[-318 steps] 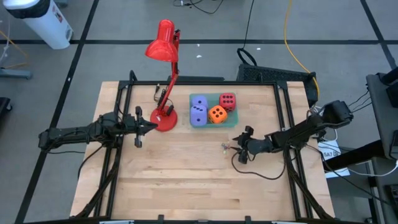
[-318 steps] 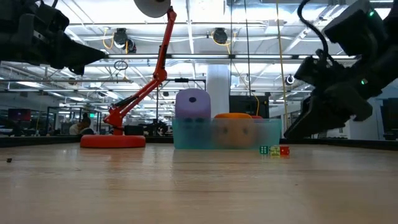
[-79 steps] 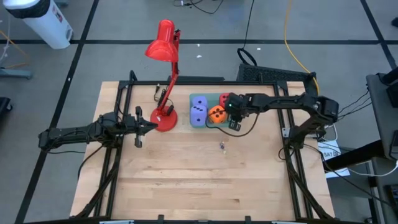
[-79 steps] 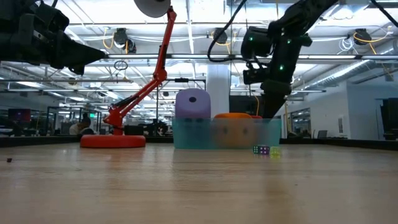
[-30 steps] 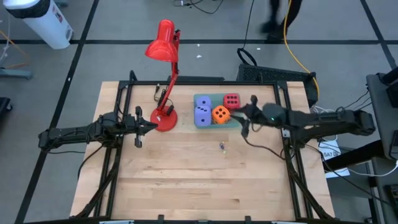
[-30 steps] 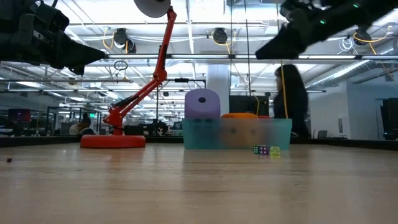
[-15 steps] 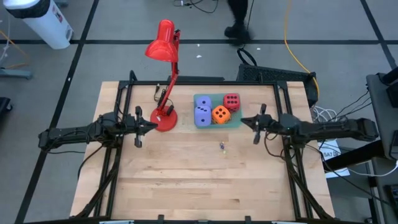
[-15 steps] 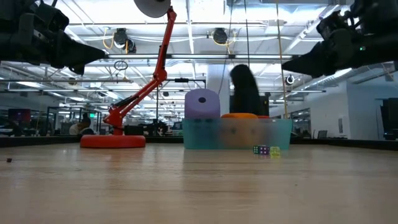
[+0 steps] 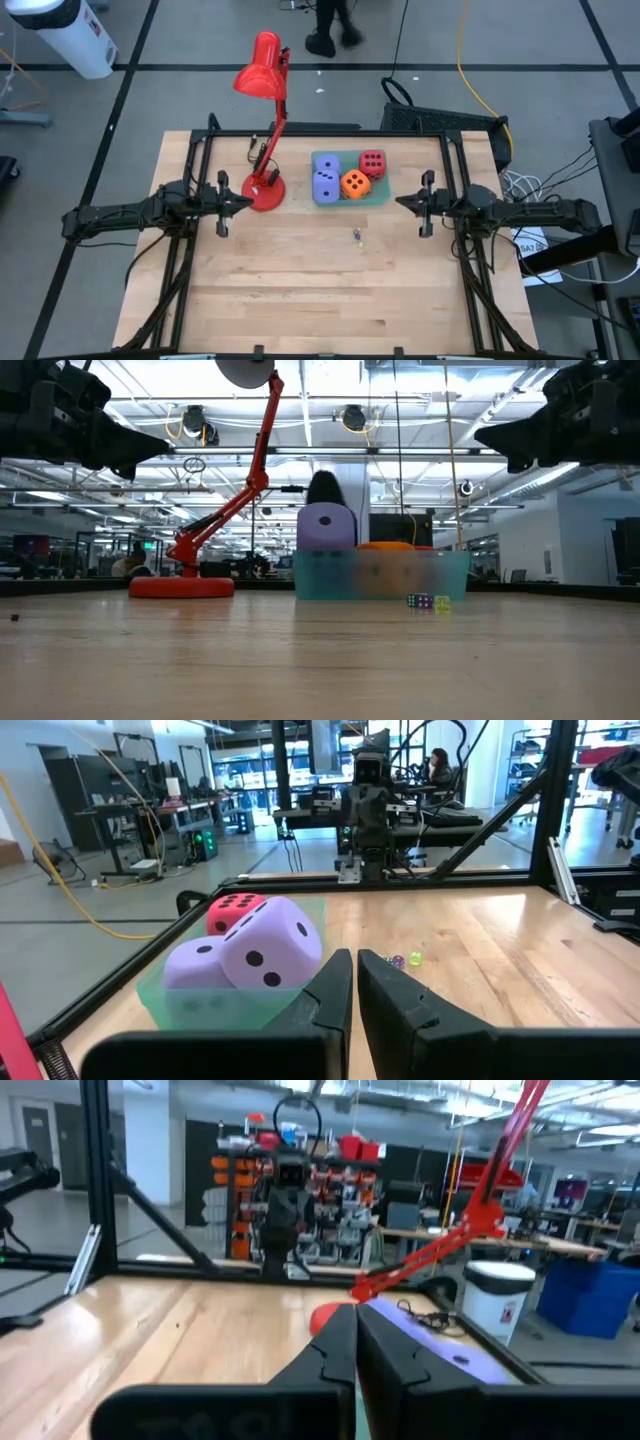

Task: Pick & Place Dice
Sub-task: Put the light green die into the green bin

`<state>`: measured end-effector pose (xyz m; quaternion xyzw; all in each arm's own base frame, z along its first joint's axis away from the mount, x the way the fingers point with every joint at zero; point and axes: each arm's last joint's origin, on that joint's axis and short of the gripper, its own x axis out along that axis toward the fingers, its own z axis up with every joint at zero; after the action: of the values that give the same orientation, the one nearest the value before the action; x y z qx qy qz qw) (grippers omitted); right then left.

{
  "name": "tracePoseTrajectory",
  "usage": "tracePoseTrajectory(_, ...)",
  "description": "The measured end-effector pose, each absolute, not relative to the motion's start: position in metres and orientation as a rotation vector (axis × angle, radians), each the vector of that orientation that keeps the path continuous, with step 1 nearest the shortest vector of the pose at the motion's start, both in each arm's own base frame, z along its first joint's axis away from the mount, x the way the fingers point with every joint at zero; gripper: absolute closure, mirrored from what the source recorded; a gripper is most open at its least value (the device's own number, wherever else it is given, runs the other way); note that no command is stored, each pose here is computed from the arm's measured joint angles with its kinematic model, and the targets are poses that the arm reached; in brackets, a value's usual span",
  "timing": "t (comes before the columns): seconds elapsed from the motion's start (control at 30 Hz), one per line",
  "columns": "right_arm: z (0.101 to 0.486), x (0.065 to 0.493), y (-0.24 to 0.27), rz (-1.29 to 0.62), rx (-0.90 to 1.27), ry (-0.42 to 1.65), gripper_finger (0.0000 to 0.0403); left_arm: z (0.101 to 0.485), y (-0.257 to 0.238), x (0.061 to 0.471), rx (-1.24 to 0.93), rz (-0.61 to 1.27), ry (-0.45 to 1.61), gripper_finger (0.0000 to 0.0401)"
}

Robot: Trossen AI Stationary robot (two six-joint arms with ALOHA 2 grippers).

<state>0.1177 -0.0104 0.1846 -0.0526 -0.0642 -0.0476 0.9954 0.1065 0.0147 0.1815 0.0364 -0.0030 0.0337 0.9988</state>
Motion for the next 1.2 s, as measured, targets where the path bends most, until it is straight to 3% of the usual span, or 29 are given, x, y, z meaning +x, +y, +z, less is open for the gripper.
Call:
tracePoseTrajectory(0.27, 0.180, 0.119, -0.007, -0.005, -0.100, -0.089, 0.0402, 0.181, 0.015, 0.107, 0.072, 0.067, -0.006, 0.0368)
tracePoseTrajectory(0.43, 0.176, 0.126, -0.003, -0.078, -0.092, 0.018, 0.0403, 0.181, 0.015, 0.107, 0.074, 0.068, -0.006, 0.0368)
tracePoseTrajectory(0.6, 0.198, 0.149, 0.010, -0.212, -0.108, 0.110, 0.0403, 0.181, 0.015, 0.107, 0.074, 0.068, -0.006, 0.0368)
tracePoseTrajectory(0.87, 0.207, 0.198, 0.057, -0.332, -0.224, 0.269, 0.0400, 0.181, 0.015, 0.107, 0.074, 0.068, -0.004, 0.0368)
tracePoseTrajectory(1.03, 0.190, 0.219, 0.082, -0.361, -0.215, 0.336, 0.0362, 0.181, 0.015, 0.107, 0.074, 0.068, 0.001, 0.0368)
tracePoseTrajectory(1.2, 0.161, 0.226, 0.097, -0.346, -0.146, 0.415, 0.0281, 0.180, 0.015, 0.107, 0.073, 0.068, 0.006, 0.0368)
